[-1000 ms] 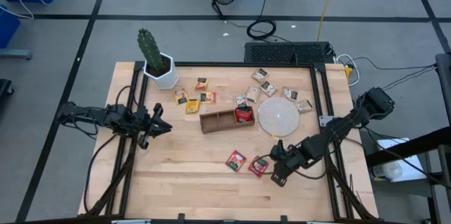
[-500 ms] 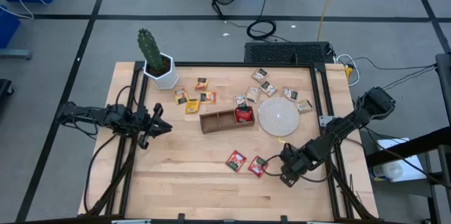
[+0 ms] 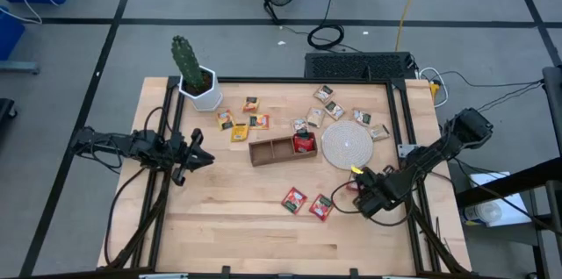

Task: Pick & Place Tea
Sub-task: Put the red tea bag into the right section of the wooden organizer

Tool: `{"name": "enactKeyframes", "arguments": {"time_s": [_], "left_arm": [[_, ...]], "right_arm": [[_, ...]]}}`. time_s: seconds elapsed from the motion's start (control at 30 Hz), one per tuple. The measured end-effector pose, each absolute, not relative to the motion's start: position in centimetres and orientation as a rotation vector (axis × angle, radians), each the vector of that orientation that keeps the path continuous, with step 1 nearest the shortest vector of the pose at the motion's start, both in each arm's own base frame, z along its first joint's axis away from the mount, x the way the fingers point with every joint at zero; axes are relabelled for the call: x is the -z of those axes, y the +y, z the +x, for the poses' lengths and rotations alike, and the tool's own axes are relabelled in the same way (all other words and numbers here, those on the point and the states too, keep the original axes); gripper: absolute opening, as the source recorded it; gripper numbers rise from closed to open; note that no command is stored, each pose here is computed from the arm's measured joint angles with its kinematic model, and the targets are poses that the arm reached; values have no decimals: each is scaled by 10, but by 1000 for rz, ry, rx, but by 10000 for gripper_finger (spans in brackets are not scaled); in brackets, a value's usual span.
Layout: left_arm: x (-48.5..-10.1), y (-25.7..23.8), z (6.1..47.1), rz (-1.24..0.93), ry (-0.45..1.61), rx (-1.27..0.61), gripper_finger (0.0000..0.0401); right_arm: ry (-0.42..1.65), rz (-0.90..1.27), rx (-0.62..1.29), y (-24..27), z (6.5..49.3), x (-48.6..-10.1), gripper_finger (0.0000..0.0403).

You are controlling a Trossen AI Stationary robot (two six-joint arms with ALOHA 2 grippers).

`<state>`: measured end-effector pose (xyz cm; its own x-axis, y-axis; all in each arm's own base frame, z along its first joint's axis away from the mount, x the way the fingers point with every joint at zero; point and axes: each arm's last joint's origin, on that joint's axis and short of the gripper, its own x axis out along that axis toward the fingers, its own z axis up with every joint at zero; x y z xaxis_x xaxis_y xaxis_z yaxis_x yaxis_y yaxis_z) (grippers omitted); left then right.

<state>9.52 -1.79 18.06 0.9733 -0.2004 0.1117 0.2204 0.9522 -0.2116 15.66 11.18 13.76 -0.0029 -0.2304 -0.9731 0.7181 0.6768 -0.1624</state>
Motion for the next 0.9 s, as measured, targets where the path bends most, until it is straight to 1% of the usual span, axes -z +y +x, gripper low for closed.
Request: {"name": "enactKeyframes", "arguments": {"time_s": [0.17,0.3,0.53,0.7,0.8,0.9], "left_arm": [[-181,-18,95,-225,-90,214,58],[-181,-18,95,-225,-90,214,58],[-181,-18,95,-225,-90,214,58],[-181,-18,95,-225,-89,214,58],[-181,-18,95,-225,-90,214,58],[-181,-18,95,-225,-90,214,58]], "right_arm": [[1424,351,892,102,148,-139,153],[1337,313,933,96,148,-136,153],[1158,323,853,91,159,-123,153],[1074,309,849,86,166,-122,153],[1074,297,832,85,168,-122,153],[1126,277,831,83,165,-128,153]]}}
